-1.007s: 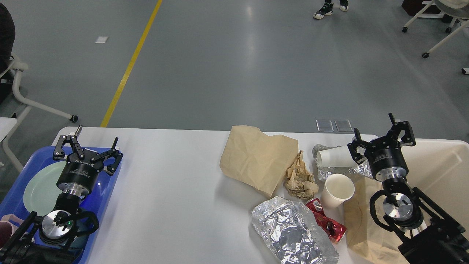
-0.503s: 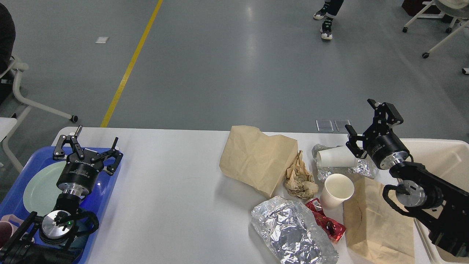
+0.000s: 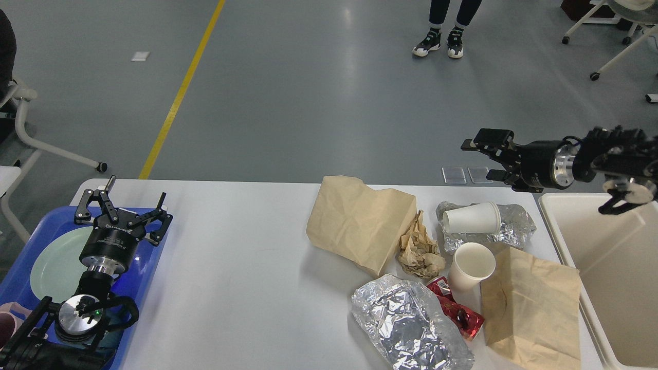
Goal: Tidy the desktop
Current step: 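Raise the right gripper up and over the paper cups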
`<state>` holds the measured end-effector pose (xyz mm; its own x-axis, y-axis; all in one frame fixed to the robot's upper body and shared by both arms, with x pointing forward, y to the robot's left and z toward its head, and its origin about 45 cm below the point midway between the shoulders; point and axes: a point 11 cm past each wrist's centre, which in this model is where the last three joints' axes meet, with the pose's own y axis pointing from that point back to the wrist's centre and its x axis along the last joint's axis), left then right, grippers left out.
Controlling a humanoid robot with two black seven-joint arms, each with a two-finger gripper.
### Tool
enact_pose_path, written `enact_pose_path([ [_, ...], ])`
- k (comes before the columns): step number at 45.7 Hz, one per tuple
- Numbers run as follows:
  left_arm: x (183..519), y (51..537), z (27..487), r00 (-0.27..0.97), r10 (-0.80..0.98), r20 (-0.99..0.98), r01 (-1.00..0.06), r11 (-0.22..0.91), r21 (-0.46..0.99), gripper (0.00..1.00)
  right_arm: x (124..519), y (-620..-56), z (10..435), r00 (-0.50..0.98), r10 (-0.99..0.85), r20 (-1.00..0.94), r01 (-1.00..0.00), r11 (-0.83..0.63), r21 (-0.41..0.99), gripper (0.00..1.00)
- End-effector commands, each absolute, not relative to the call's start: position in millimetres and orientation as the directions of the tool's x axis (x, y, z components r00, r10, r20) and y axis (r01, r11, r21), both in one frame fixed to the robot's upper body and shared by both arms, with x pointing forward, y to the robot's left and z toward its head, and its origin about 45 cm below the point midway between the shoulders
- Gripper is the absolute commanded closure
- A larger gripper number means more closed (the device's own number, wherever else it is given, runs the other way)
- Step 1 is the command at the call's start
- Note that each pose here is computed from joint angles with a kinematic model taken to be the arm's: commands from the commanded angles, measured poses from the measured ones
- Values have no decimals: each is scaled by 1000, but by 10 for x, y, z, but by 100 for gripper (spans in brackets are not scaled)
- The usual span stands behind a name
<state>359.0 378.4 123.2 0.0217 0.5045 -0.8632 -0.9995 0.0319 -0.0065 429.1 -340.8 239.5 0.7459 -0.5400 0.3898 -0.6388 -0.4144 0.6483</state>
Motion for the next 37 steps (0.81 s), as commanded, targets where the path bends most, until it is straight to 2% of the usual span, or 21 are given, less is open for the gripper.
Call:
enact_pose_path([
  [1,3591,3784,1233,22,504,-864,-999,32,-7,3,4301,-3167,2770,885,-350,308,-441,-415,796,0],
  [6,3585,3784,1227,21,505,-863,-999,32,-5,3,4260,-2852,2972,938,-242,249,-331,-412,849,0],
  [14,3585,3785,1228,20,504,-864,-999,32,-5,3,4185,-2445,3345,966,-108,237,-260,-354,898,0],
  [21,3585,3787,1229,20,504,-864,-1000,30,-6,3,3972,-2243,3561,988,-22,155,-155,-270,950,0],
  [27,3591,3785,1234,22,504,-864,-1000,31,-7,3,3663,-2066,3583,999,23,29,-23,-228,973,0],
  [30,3591,3784,1234,22,505,-863,-999,31,-7,3,3556,-1958,3640,999,50,13,-2,-214,977,0],
  [37,3591,3789,1236,22,503,-864,-1000,29,-8,3,3496,-1800,3821,995,83,55,-34,-240,970,0],
])
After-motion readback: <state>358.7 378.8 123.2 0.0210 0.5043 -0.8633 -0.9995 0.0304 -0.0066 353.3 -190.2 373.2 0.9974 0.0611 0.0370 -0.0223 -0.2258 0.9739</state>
